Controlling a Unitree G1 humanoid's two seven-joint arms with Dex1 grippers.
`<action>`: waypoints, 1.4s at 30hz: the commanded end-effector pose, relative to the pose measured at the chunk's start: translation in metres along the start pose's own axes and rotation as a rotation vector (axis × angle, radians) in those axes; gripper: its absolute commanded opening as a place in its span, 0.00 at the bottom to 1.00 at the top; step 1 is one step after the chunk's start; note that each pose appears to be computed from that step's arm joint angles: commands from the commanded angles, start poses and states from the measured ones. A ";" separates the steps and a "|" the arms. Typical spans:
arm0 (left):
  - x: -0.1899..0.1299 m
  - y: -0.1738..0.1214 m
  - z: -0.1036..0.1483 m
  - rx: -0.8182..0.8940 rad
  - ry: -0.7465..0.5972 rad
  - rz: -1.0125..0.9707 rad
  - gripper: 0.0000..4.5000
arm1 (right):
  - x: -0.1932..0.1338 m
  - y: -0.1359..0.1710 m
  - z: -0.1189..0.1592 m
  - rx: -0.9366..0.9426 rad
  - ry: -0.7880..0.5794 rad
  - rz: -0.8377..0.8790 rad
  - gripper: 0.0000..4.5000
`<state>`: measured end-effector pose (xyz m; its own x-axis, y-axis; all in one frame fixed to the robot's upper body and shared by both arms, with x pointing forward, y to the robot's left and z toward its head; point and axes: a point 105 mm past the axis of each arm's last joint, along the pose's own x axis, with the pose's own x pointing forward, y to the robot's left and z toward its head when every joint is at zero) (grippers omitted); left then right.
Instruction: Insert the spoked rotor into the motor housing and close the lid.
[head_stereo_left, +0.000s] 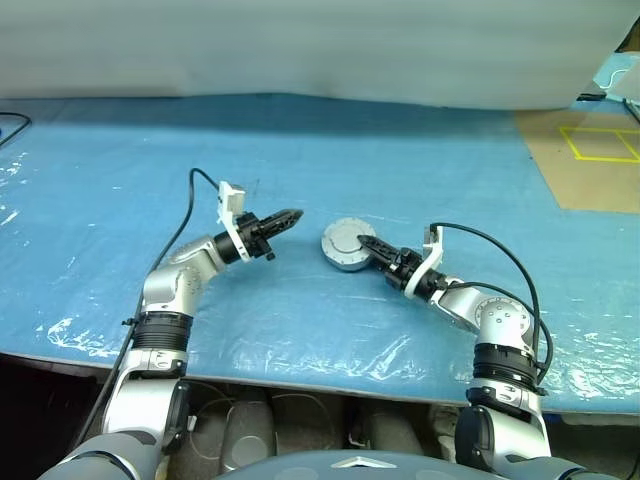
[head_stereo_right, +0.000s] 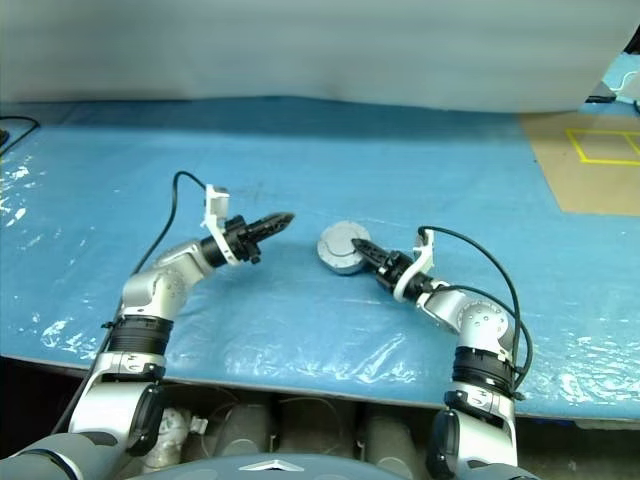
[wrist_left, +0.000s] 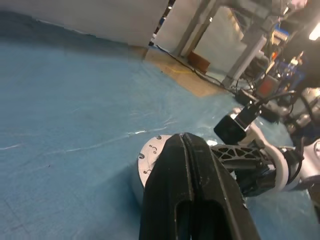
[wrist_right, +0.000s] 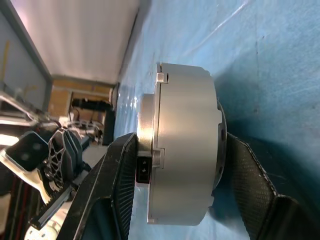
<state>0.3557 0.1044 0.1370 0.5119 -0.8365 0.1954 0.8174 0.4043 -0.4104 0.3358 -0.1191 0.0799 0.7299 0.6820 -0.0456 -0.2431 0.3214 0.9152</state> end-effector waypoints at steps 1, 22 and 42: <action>-0.013 0.005 0.019 -0.064 -0.107 0.035 0.00 | 0.012 0.065 0.022 -0.049 -0.079 0.229 0.52; -0.018 -0.035 0.026 -0.314 -0.233 -0.082 1.00 | 0.035 0.136 0.031 -0.089 -0.030 0.395 0.52; 0.052 -0.018 0.017 -0.630 -0.297 -0.117 1.00 | 0.037 0.135 0.023 -0.101 -0.013 0.370 0.52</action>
<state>0.3700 0.0634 0.1613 0.5661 -0.6943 0.4445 0.5937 -0.0308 -0.8041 0.3518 -0.0671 0.1836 0.6265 0.7590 0.1772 -0.4635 0.1800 0.8676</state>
